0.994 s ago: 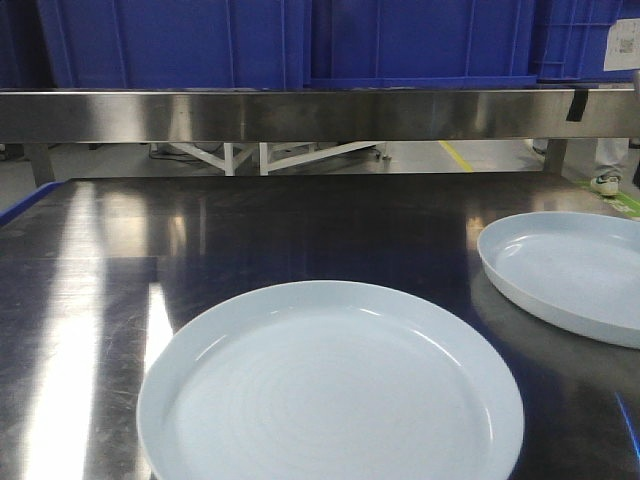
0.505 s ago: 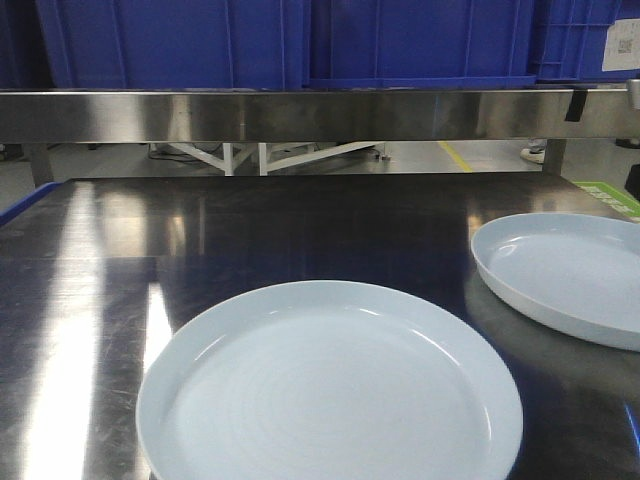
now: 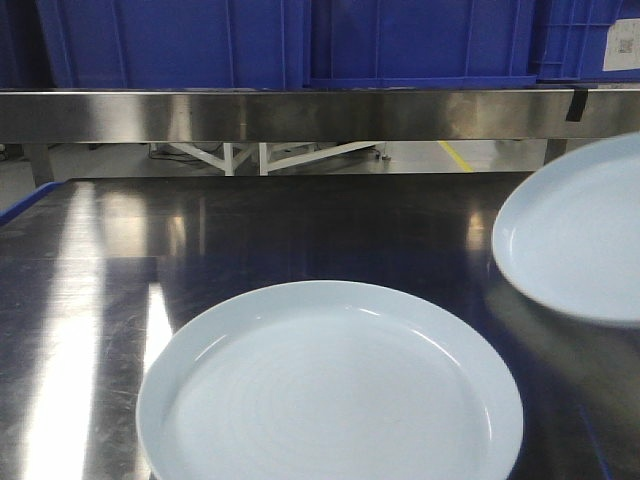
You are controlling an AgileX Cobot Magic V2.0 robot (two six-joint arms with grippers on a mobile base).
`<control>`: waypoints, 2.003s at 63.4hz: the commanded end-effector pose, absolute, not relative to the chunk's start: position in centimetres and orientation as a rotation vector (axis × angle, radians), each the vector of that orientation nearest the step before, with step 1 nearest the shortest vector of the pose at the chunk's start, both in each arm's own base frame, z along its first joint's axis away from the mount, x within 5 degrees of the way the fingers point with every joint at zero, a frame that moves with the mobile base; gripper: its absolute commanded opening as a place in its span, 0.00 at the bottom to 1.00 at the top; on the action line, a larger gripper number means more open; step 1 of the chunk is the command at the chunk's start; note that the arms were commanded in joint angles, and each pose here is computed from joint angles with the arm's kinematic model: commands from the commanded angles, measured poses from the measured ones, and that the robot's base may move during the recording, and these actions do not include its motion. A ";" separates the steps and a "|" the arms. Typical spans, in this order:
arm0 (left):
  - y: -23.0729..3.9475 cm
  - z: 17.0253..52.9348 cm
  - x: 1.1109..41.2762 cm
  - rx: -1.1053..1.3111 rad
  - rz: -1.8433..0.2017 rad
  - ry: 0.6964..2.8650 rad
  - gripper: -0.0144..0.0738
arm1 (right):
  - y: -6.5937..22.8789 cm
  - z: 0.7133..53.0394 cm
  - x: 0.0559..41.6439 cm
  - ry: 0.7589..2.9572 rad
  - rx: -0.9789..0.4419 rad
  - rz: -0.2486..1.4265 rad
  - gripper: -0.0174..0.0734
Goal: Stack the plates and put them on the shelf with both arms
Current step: 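Lift the plate with the right gripper and carry it over the first plate, then lower the plate onto the first plate and release with the right gripper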
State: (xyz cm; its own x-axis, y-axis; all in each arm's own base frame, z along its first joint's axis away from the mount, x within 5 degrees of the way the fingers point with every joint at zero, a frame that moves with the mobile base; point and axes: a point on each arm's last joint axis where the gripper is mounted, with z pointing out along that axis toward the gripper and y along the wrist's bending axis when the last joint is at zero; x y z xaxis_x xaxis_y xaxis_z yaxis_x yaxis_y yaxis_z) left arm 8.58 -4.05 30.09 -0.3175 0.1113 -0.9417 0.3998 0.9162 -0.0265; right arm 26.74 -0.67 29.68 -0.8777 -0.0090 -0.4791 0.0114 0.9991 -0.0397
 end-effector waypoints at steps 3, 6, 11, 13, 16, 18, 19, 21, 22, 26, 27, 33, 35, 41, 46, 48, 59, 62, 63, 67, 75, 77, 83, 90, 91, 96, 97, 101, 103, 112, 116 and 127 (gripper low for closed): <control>-4.3 31.6 8.6 0.379 -0.345 1.798 0.26 | 0.8 34.8 24.2 2.494 -0.079 0.007 0.25; -4.3 31.6 8.6 0.379 -0.345 1.798 0.26 | 1.7 35.8 23.4 2.471 -0.120 0.073 0.25; -4.3 31.6 8.6 0.379 -0.345 1.798 0.26 | 3.7 37.1 22.2 2.436 -0.226 0.214 0.25; -4.3 31.6 8.6 0.379 -0.345 1.798 0.26 | 4.5 37.4 22.0 2.424 -0.260 0.273 0.25; -4.3 31.6 8.6 0.379 -0.345 1.798 0.26 | 5.7 37.8 21.6 2.404 -0.312 0.377 0.25; -4.3 31.6 8.6 0.379 -0.345 1.798 0.26 | 6.6 37.9 21.4 2.391 -0.353 0.435 0.25; -4.3 31.6 8.6 0.379 -0.345 1.798 0.26 | 7.0 37.9 21.3 2.388 -0.371 0.462 0.25; -4.3 31.6 8.6 0.379 -0.345 1.798 0.26 | 7.7 37.8 21.2 2.385 -0.406 0.509 0.25; -4.3 31.6 8.6 0.379 -0.345 1.798 0.26 | 8.1 37.8 21.2 2.384 -0.418 0.539 0.25; -4.3 31.6 8.6 0.379 -0.345 1.798 0.26 | 9.3 37.4 21.1 2.391 -0.485 0.600 0.25; -4.3 31.6 8.6 0.379 -0.345 1.798 0.26 | 9.6 37.3 21.1 2.394 -0.497 0.609 0.25; -4.3 31.6 8.6 0.379 -0.345 1.798 0.26 | 10.9 35.9 21.5 2.443 -0.556 0.635 0.25; -4.3 31.6 8.6 0.379 -0.345 1.798 0.26 | 11.2 35.4 21.7 2.462 -0.569 0.640 0.25; -4.3 31.6 8.6 0.379 -0.345 1.798 0.26 | 12.2 33.7 22.3 2.527 -0.600 0.651 0.25; -4.3 31.6 8.6 0.379 -0.345 1.798 0.26 | 12.7 32.3 22.9 2.567 -0.605 0.649 0.25; -4.3 31.6 8.6 0.379 -0.345 1.798 0.26 | 12.8 31.8 23.1 2.576 -0.604 0.648 0.25; -4.3 31.6 8.6 0.379 -0.345 1.798 0.26 | 13.3 29.3 24.3 2.626 -0.573 0.630 0.25; -4.3 31.6 8.6 0.379 -0.345 1.798 0.26 | 13.4 28.7 24.7 2.638 -0.566 0.626 0.25; -4.3 31.6 8.6 0.379 -0.345 1.798 0.26 | 13.4 28.5 24.8 2.642 -0.563 0.624 0.25; -4.3 31.6 8.6 0.379 -0.345 1.798 0.26 | 13.5 28.1 25.1 2.651 -0.556 0.620 0.25; -4.3 31.6 8.6 0.379 -0.345 1.798 0.26 | 13.7 27.0 25.7 2.682 -0.548 0.619 0.25; -4.3 31.6 8.6 0.379 -0.345 1.798 0.26 | 13.8 26.8 25.8 2.693 -0.547 0.619 0.26; -4.3 31.6 8.6 0.379 -0.345 1.798 0.26 | 13.9 26.1 26.1 2.715 -0.547 0.617 0.26; -4.3 31.6 8.6 0.379 -0.345 1.798 0.26 | 13.9 25.9 26.2 2.726 -0.547 0.617 0.26; -4.3 31.6 8.6 0.379 -0.345 1.798 0.26 | 14.0 25.8 26.2 2.727 -0.547 0.617 0.26; -4.3 31.6 8.6 0.379 -0.345 1.798 0.26 | 13.9 25.8 26.2 2.731 -0.549 0.618 0.31; -4.3 31.6 8.6 0.379 -0.345 1.798 0.26 | 13.9 25.8 26.2 2.732 -0.550 0.618 0.33; -4.3 31.6 8.6 0.379 -0.345 1.798 0.26 | 13.9 25.8 26.1 2.735 -0.552 0.619 0.42; -4.3 31.6 8.6 0.379 -0.345 1.798 0.26 | 13.9 25.8 26.1 2.736 -0.552 0.620 0.47; -4.3 31.6 8.6 0.379 -0.345 1.798 0.26 | 13.9 26.1 26.0 2.725 -0.552 0.620 0.70; -4.3 31.6 8.6 0.379 -0.345 1.798 0.26 | 13.8 26.5 25.9 2.701 -0.548 0.618 0.73; -4.3 31.6 8.6 0.379 -0.345 1.798 0.26 | 13.4 28.6 25.1 2.622 -0.545 0.617 0.73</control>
